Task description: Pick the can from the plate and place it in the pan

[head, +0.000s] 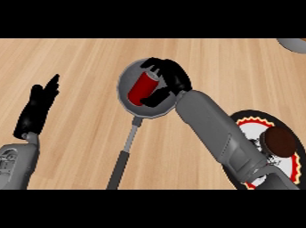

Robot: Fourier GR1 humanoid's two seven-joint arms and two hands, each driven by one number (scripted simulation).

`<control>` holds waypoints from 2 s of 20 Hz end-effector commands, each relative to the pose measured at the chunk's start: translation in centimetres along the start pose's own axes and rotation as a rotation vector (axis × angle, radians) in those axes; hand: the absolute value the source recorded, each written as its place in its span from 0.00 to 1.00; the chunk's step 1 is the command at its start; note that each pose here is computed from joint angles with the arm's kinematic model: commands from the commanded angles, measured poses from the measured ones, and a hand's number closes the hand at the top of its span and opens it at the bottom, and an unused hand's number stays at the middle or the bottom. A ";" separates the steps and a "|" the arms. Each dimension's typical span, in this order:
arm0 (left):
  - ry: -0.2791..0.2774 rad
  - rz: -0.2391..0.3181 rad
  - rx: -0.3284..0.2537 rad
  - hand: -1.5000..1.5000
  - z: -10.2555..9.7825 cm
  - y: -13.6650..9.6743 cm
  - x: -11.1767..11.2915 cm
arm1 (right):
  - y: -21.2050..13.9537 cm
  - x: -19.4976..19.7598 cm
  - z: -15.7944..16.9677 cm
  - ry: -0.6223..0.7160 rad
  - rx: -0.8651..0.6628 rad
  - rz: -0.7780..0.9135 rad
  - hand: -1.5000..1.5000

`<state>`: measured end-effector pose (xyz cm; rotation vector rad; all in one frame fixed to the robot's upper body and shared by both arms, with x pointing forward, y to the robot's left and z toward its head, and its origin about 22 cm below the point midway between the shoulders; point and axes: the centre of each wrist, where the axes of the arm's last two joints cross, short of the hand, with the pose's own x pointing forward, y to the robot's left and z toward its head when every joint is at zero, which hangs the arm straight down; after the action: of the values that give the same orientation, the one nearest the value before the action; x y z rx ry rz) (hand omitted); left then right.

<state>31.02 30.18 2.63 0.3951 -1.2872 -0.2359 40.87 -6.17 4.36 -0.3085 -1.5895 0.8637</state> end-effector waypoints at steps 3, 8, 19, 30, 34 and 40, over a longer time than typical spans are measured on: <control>0.001 0.002 -0.016 0.50 -0.3 -0.2 0.2 | 0.2 -0.2 -0.1 -0.019 -0.002 -0.060 0.00; -0.014 -0.009 -0.022 0.50 -0.9 -0.9 0.8 | 0.7 -0.8 0.6 -0.057 -0.100 -0.201 0.00; 0.030 0.013 0.030 0.50 0.0 0.7 -1.1 | -0.6 -0.5 -0.3 -0.044 -0.315 -0.334 0.00; 0.096 0.031 0.110 0.50 2.5 4.0 -3.1 | -10.0 -7.6 0.9 -0.039 -0.356 -0.434 0.00; 0.099 0.034 0.128 0.50 2.8 2.7 -3.0 | -12.8 -10.5 2.7 -0.041 -0.298 -0.440 0.00; 0.106 0.018 0.117 0.50 3.6 1.4 -5.1 | -18.4 -13.3 5.1 -0.055 -0.276 -0.427 0.00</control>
<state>27.48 33.84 1.17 0.4786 -1.2155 -0.1186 44.51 -25.11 6.53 -0.1427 -1.7451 0.3134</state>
